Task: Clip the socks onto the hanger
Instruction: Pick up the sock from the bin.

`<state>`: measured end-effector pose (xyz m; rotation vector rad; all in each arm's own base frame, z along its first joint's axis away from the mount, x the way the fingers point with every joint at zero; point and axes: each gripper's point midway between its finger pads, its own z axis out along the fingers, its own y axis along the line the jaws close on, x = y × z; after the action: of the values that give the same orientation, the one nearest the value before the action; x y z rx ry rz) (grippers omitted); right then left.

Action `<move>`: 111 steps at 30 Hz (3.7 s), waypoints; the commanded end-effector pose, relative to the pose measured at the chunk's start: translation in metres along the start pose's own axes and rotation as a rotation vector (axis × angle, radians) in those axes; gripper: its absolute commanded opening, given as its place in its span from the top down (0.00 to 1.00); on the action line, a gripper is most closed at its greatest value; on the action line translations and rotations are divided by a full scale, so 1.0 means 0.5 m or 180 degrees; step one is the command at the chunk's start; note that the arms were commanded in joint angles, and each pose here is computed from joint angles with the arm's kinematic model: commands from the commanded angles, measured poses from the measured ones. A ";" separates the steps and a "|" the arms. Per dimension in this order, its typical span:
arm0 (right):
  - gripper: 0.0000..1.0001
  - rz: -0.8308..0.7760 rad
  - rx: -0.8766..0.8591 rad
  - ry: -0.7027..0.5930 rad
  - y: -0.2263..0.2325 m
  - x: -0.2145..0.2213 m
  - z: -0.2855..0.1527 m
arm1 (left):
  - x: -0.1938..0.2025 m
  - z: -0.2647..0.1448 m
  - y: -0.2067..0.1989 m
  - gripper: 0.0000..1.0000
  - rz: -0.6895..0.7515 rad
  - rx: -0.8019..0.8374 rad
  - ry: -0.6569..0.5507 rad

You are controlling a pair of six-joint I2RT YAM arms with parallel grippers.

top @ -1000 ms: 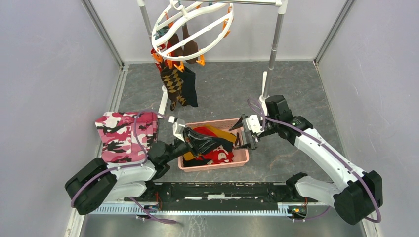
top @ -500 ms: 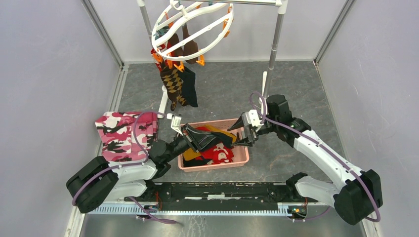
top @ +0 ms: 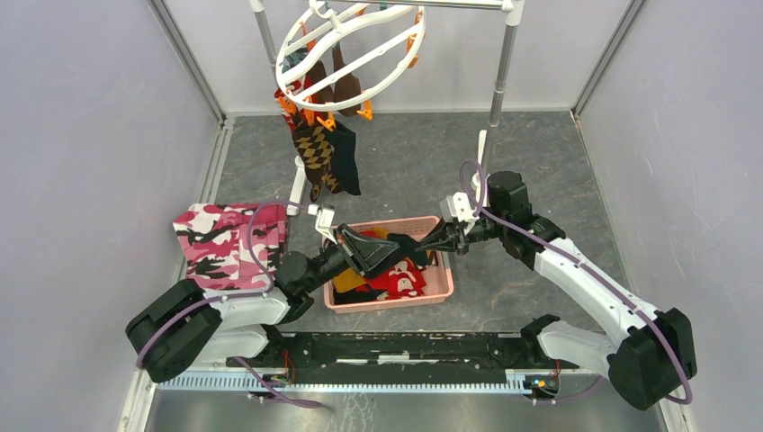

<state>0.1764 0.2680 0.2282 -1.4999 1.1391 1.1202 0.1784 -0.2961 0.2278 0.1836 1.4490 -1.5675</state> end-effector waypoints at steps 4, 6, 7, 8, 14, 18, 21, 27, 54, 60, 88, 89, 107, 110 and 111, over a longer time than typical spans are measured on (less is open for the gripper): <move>1.00 -0.0261 0.0121 -0.0054 -0.014 -0.055 -0.032 | -0.015 -0.020 0.016 0.59 0.0992 -0.0133 0.0119; 1.00 -0.0290 0.0221 -0.0043 -0.023 -0.061 -0.045 | -0.026 -0.035 0.043 0.38 0.1328 -0.0465 0.0279; 1.00 -0.0289 0.0280 -0.0026 -0.029 -0.063 -0.051 | -0.058 -0.040 0.026 0.29 0.1486 -0.0517 0.0189; 1.00 -0.0285 0.0332 -0.0002 -0.036 -0.065 -0.055 | -0.072 -0.052 0.026 0.20 0.1582 -0.0607 0.0171; 1.00 -0.0170 0.0692 0.0139 -0.078 -0.057 -0.080 | -0.199 -0.072 -0.051 0.00 0.1772 -0.0786 -0.0334; 1.00 -0.0104 0.0789 0.0149 -0.090 -0.052 -0.088 | -0.248 -0.029 -0.072 0.01 0.1660 -0.1015 -0.0204; 1.00 -0.0064 0.0816 0.0135 -0.092 -0.047 -0.088 | -0.274 0.014 -0.082 0.06 0.1623 -0.1059 -0.0154; 1.00 -0.0056 0.0680 0.0070 -0.079 -0.048 -0.082 | -0.282 0.053 -0.072 0.15 0.1851 -0.1095 0.0039; 1.00 -0.0499 -0.0419 0.0130 -0.038 -0.093 0.003 | -0.070 -0.039 -0.076 0.40 0.2136 0.0641 -0.0235; 1.00 -0.0460 -0.0452 0.0142 -0.043 -0.083 0.011 | -0.089 -0.024 -0.076 0.43 0.2134 0.0619 -0.0397; 0.98 -0.0512 -0.0513 0.0025 -0.029 -0.114 0.010 | -0.079 -0.001 -0.022 0.42 0.2076 0.0375 -0.0325; 0.98 -0.0509 -0.0516 0.0022 -0.028 -0.115 0.010 | -0.078 0.001 -0.024 0.42 0.2060 0.0393 -0.0323; 0.98 -0.0534 -0.0517 0.0008 -0.022 -0.114 0.008 | -0.062 -0.005 -0.059 0.27 0.1748 0.0875 -0.0045; 0.98 -0.0508 -0.0533 0.0007 -0.021 -0.111 0.009 | -0.056 -0.004 -0.077 0.27 0.1633 0.1058 -0.0033; 0.98 -0.0518 -0.0531 0.0004 -0.021 -0.112 0.009 | -0.054 -0.002 -0.075 0.27 0.1591 0.1060 -0.0016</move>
<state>0.1809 0.2795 0.2708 -1.6936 0.9854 1.1088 0.1853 -0.2811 0.2417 0.6448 1.1421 -1.2320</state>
